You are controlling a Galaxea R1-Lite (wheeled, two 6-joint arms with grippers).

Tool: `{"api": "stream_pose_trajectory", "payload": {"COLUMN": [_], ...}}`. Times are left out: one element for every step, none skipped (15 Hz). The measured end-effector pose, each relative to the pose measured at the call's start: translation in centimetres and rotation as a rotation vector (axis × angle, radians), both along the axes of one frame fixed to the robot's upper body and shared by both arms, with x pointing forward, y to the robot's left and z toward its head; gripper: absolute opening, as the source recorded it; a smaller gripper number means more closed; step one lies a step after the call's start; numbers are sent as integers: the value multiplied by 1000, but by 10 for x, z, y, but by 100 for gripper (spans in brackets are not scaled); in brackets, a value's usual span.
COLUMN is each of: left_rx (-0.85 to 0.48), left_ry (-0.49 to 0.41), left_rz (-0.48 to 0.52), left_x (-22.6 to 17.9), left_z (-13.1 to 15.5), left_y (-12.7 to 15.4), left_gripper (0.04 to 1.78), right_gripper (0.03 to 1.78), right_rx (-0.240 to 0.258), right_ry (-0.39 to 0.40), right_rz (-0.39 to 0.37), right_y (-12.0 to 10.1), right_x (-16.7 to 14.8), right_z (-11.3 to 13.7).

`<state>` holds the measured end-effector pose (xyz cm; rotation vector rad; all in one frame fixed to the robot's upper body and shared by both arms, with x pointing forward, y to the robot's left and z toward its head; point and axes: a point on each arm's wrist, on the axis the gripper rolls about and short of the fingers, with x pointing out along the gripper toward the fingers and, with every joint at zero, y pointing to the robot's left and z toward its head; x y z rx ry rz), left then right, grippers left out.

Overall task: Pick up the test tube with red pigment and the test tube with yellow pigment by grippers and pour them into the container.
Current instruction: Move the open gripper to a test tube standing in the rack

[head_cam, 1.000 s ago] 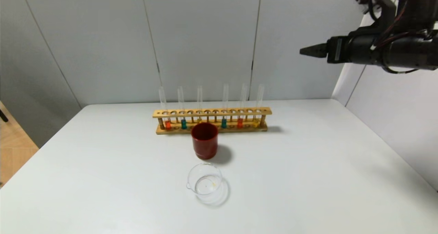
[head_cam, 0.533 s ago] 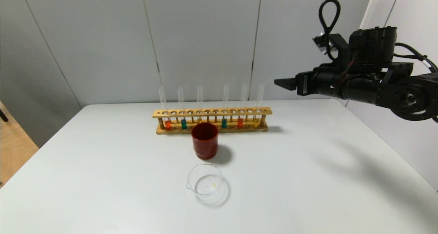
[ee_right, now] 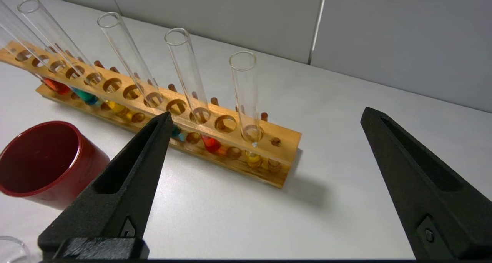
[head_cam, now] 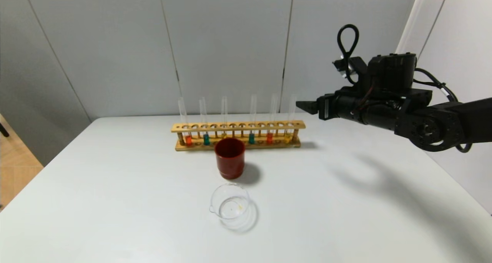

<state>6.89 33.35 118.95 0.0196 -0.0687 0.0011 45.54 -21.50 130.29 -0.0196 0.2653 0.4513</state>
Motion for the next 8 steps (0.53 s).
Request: {"api": "stream_pose_trajectory", "payload": {"left_rx": [0, 0, 0, 0, 0, 0, 0, 0], "left_ry": [0, 0, 0, 0, 0, 0, 0, 0], "left_rz": [0, 0, 0, -1, 0, 0, 0, 0], "left_x": [0, 0, 0, 0, 0, 0, 0, 0], "left_z": [0, 0, 0, 0, 0, 0, 0, 0], "left_y": [0, 0, 0, 0, 0, 0, 0, 0], "left_gripper": [171, 171, 171, 171, 171, 171, 171, 171], "right_gripper": [171, 171, 171, 171, 171, 171, 171, 171], "right_rx": [-3, -3, -4, -6, -7, -7, -7, -7], "right_ry": [3, 5, 9, 11, 12, 15, 18, 21], "right_rz": [4, 7, 7, 8, 12, 15, 18, 20], "right_y": [2, 4, 5, 6, 9, 11, 13, 14], "right_x": [3, 7, 10, 13, 16, 19, 21, 23], "right_z": [-6, -10, -15, -19, -23, -26, -29, -31]}}
